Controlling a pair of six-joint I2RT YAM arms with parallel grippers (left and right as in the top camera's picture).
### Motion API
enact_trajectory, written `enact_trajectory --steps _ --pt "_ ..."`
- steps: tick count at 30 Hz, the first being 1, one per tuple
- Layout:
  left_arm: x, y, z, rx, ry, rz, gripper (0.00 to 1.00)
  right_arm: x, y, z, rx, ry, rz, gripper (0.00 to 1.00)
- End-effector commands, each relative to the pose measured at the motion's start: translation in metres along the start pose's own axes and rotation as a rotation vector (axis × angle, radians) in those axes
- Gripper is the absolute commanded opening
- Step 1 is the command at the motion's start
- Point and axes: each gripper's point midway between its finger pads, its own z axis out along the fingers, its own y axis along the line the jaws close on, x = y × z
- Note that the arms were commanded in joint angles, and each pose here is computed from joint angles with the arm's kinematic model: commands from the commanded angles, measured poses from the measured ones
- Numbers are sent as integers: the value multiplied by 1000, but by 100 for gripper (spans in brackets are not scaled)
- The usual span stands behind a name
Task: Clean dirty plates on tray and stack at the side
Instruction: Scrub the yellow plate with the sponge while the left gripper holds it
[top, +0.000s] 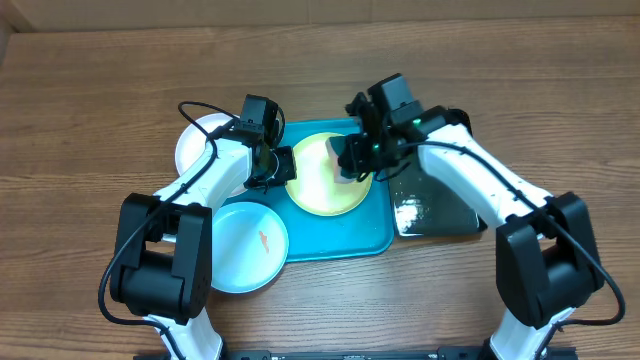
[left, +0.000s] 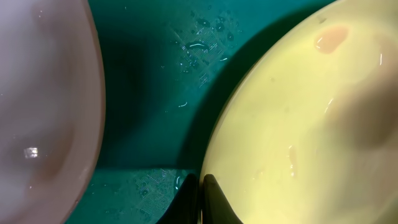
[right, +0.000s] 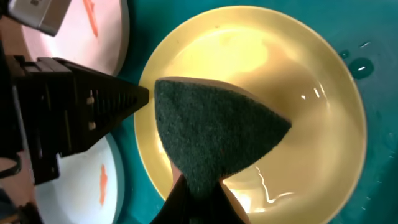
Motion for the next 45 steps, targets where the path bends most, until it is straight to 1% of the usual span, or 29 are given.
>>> enact_trajectory --steps 1,10,16,22,26,32,38,45 --pt "7 2 6 -1 23 -2 4 2 -6 7 98 -35 42 4" --pt "7 2 6 0 24 -2 4 20 9 49 81 10 -18 4" --pt "7 2 6 0 24 -2 4 22 12 75 68 7 -3 4" --pt "7 2 6 -1 23 -2 4 25 0 91 94 16 29 4" --pt "7 2 6 -1 23 -2 4 21 -16 87 179 -5 37 4" --pt "7 2 6 -1 23 -2 4 11 -26 75 184 -30 65 4" --pt "7 2 6 0 24 -2 4 10 -35 70 203 -28 80 4" --pt "7 2 6 -1 23 -2 4 0 -38 55 210 -42 75 4"
